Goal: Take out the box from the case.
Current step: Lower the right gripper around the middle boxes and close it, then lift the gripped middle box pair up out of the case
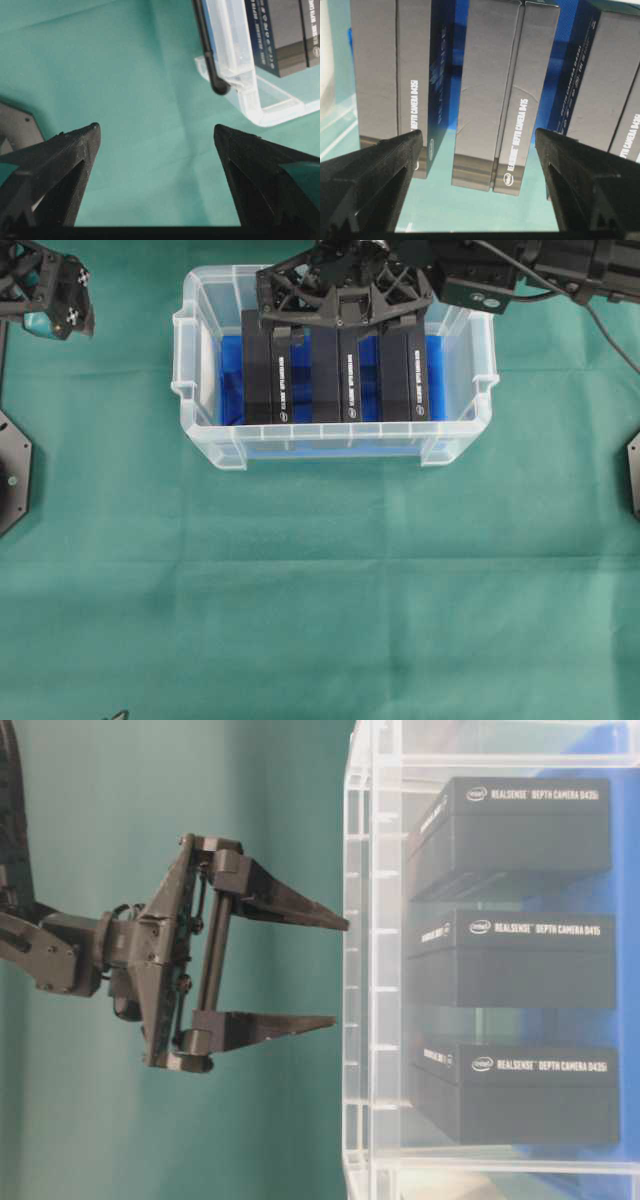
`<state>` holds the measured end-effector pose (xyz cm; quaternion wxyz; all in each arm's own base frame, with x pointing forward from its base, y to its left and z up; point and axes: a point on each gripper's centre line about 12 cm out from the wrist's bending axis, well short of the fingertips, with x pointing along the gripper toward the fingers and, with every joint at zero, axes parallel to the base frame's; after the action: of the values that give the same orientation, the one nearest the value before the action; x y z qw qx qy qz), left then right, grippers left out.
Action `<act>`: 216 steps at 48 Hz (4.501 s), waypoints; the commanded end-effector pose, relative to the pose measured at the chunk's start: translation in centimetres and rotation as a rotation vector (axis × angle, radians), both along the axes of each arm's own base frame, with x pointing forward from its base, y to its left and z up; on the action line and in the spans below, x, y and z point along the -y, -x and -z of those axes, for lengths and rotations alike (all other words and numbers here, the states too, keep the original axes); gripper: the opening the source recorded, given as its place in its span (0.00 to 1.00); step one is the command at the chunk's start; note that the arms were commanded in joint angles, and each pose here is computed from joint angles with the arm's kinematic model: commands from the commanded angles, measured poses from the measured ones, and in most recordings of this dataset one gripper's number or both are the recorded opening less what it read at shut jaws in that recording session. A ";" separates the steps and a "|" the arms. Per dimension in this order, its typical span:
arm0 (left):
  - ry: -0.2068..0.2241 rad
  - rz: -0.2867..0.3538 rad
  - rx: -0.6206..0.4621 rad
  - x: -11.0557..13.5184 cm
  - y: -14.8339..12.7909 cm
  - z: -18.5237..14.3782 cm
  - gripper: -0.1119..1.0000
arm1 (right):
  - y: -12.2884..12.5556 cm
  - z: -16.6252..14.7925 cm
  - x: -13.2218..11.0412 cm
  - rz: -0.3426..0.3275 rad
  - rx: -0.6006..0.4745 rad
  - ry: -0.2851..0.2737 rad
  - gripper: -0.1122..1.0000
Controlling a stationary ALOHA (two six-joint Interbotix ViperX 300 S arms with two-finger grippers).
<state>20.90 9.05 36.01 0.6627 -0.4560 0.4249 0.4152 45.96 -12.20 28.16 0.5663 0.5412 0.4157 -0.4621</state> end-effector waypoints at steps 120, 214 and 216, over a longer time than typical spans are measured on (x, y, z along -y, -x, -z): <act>-0.014 0.019 0.053 0.7 -0.5 -0.7 0.97 | -0.1 8.6 0.6 0.000 -0.020 -0.010 0.92; -0.019 0.021 0.059 0.6 -0.4 -0.7 0.97 | 2.9 -9.9 1.1 0.085 0.013 -0.006 0.70; -0.019 0.019 0.059 0.6 -0.4 -0.7 0.97 | 2.9 -10.2 1.1 0.084 0.018 -0.003 0.70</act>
<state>21.42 8.49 36.21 0.6761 -0.4574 0.4139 0.4029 44.27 -13.51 34.48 0.5243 0.5505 0.4188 -0.4967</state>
